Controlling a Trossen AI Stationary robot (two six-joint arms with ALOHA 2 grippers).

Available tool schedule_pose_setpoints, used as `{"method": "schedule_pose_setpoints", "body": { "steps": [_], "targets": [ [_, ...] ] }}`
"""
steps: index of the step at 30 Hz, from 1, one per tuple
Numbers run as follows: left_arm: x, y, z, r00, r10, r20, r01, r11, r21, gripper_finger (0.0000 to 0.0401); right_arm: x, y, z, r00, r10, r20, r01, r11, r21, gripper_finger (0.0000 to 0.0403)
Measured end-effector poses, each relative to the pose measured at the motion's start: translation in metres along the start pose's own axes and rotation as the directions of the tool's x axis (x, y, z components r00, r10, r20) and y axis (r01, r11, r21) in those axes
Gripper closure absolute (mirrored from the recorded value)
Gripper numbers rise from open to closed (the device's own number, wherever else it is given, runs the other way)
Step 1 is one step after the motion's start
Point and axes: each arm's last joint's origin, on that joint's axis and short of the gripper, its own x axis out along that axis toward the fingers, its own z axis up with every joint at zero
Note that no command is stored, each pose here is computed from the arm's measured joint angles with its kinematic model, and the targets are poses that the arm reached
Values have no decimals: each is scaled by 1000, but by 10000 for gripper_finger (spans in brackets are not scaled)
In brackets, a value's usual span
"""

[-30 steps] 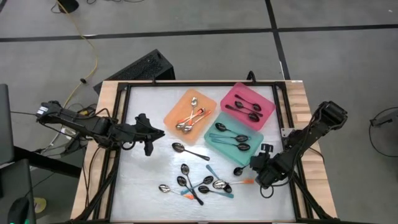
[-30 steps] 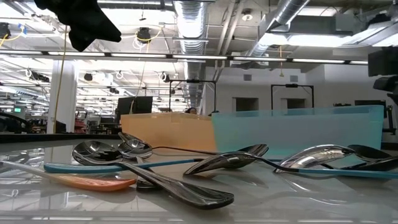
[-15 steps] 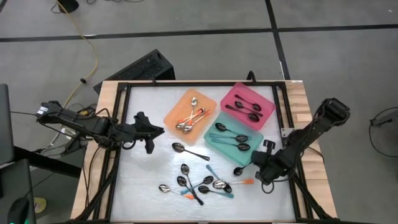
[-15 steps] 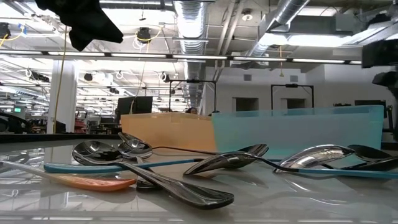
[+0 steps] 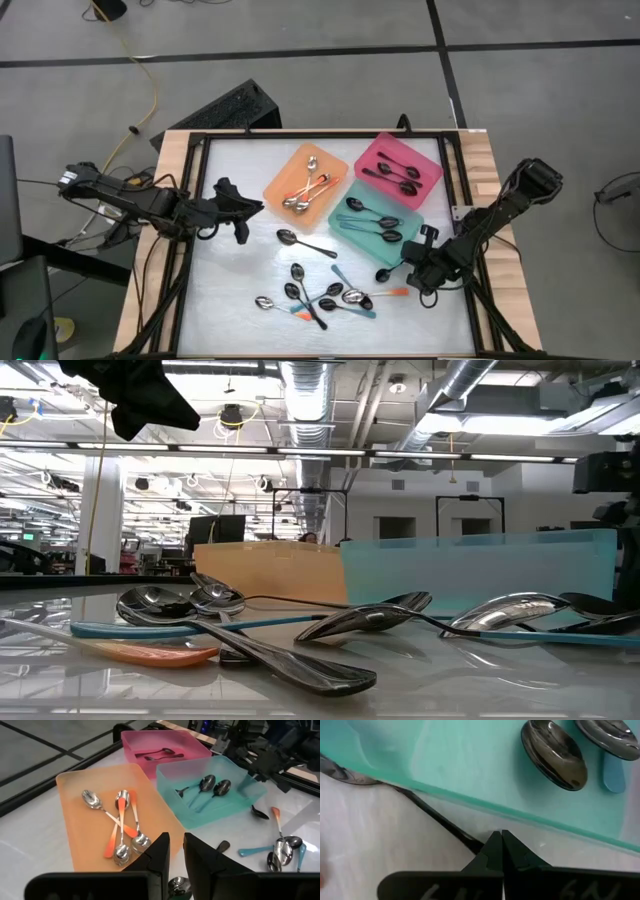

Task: Sort silverware by color (type)
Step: Put the black spoon into the pink bin

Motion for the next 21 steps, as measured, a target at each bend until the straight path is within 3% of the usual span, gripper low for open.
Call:
{"method": "schedule_pose_setpoints", "body": {
  "steps": [12, 21],
  "targets": [
    [0, 0, 0, 1000, 7, 4, -7, 1000, 0, 360, -16, 20, -6, 988, 146, -51, -145, 989, 27, 399],
    [0, 2, -1, 999, 35, 0, -35, 999, 13, 360, -29, 31, -12, 979, 199, -51, -196, 979, 47, 399]
  ]
}}
